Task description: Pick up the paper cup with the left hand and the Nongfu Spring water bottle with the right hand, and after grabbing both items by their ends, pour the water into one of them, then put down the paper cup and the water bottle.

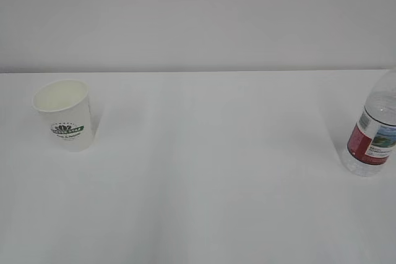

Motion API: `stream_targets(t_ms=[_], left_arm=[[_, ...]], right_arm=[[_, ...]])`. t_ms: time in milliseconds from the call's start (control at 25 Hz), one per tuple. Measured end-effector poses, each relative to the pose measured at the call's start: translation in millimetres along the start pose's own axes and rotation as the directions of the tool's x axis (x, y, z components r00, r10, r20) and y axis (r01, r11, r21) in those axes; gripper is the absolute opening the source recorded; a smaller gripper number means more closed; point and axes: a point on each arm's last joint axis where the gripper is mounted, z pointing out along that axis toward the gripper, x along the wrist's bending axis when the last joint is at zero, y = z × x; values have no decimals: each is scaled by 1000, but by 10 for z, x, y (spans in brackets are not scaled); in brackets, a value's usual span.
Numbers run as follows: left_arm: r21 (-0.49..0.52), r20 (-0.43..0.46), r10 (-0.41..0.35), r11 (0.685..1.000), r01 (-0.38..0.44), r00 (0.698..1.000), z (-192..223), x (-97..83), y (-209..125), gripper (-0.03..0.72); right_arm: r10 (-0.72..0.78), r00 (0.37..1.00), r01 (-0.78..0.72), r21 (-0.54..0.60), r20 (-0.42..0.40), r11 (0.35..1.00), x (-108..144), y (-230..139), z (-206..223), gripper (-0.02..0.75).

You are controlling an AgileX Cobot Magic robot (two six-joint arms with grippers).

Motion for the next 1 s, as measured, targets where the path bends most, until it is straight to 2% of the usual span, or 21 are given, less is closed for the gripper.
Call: stream_targets(t_ms=[560,760,1000], left_arm=[[0,0,0,1000,0,1000,0,0,0,583],[2,7,-4,1000,4,1000,3,-7,1,582],[42,18,-11,999,10,1000,26,-23,144,580]], right_arm=[[-11,1000,10,0,-5,1000,5,0,0,589],[-34,999,34,-66,-1,997,1,83,-71,589],[-37,999,37,-91,1,995,0,107,-76,589]])
